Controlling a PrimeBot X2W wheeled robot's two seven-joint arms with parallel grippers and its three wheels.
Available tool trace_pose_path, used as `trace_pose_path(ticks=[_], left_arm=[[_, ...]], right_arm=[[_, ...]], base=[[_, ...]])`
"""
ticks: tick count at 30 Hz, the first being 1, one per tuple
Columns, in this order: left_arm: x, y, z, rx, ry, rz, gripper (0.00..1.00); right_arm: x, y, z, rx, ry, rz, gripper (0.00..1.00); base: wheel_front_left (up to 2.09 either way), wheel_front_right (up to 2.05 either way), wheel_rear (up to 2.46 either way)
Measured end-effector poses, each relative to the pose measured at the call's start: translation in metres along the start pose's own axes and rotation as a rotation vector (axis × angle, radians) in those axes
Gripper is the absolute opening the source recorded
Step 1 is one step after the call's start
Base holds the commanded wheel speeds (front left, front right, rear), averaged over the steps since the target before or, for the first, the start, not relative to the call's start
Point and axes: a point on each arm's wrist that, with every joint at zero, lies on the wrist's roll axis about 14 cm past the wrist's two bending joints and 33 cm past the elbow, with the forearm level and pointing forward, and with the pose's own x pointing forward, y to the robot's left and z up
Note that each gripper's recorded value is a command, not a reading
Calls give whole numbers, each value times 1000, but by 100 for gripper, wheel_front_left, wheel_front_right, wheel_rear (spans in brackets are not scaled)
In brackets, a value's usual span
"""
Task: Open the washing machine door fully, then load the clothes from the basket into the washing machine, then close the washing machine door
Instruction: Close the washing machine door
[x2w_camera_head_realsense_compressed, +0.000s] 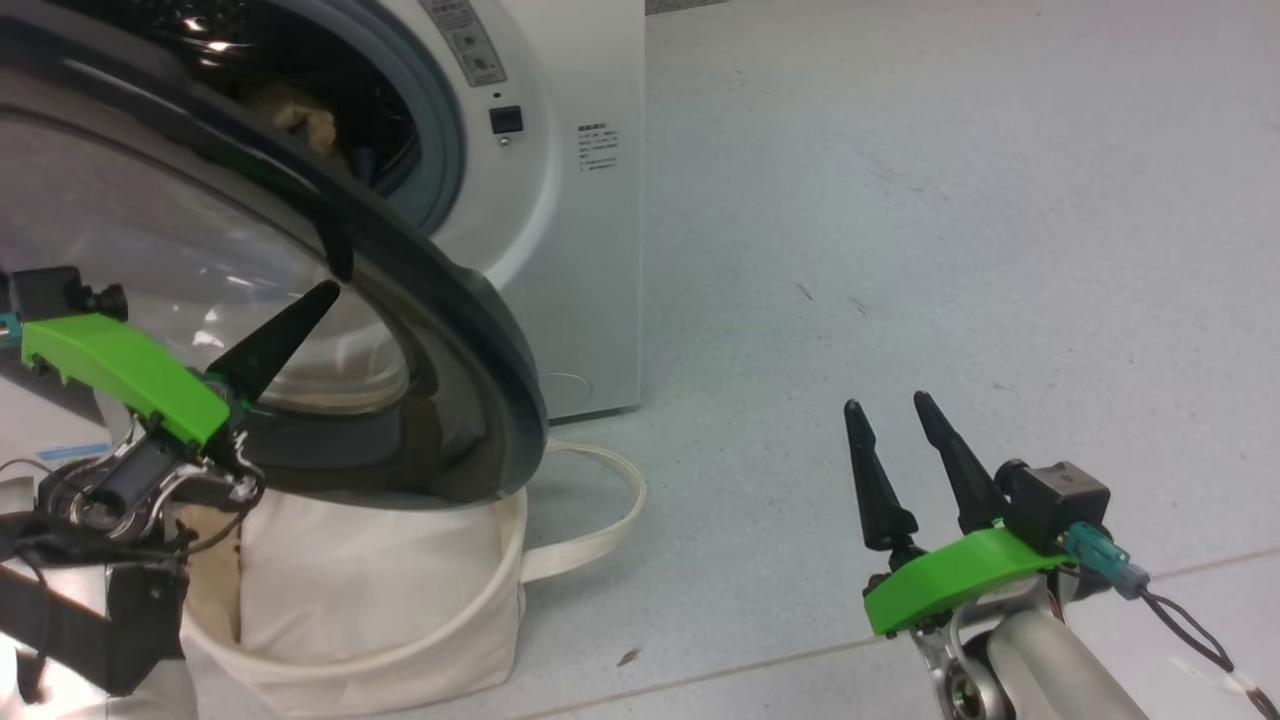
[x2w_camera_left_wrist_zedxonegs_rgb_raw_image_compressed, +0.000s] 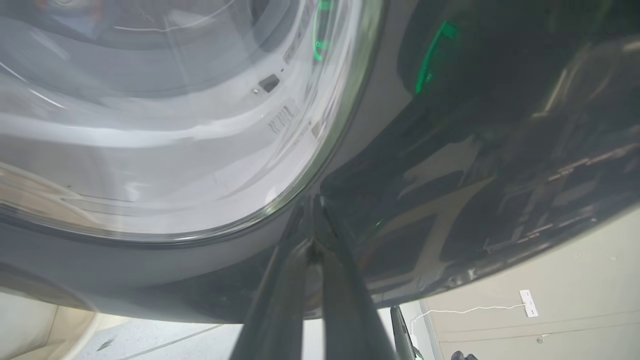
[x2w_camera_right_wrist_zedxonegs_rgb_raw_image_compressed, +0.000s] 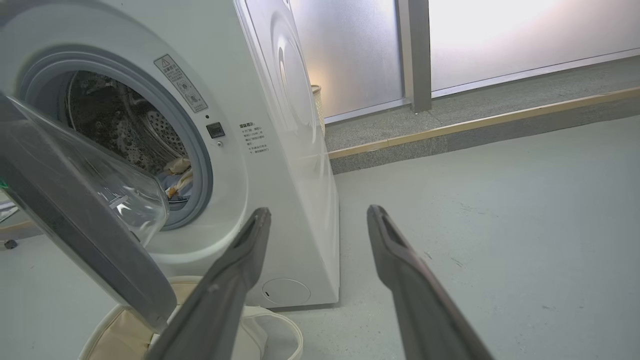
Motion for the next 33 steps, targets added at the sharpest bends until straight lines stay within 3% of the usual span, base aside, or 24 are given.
trace_pose_path(ticks=[7,8,9,15,21,26,33], left_arm=[[-18,9,7,-9,-36,20,0],[-21,10,9,-8,-46,24,90],[-25,12,10,-10,-55,32,100],[-58,29,25,34,-177,101,100],[-105,31,50,388,-398,237,100],[-140,57,42,634,-518,358,100],[-185,84,49,789,-677,467,100]], right_arm=[[11,18,-2,6,2,61,100],[13,21,-2,6,4,72,100],[15,25,-3,7,6,83,100],[28,46,-5,5,10,158,100],[36,63,-5,6,9,213,100],[40,72,-5,-2,9,248,100],[41,78,-2,-11,2,271,100]], base=[[0,0,0],[0,0,0],[0,0,0],[0,0,0],[0,0,0],[0,0,0],[0,0,0]])
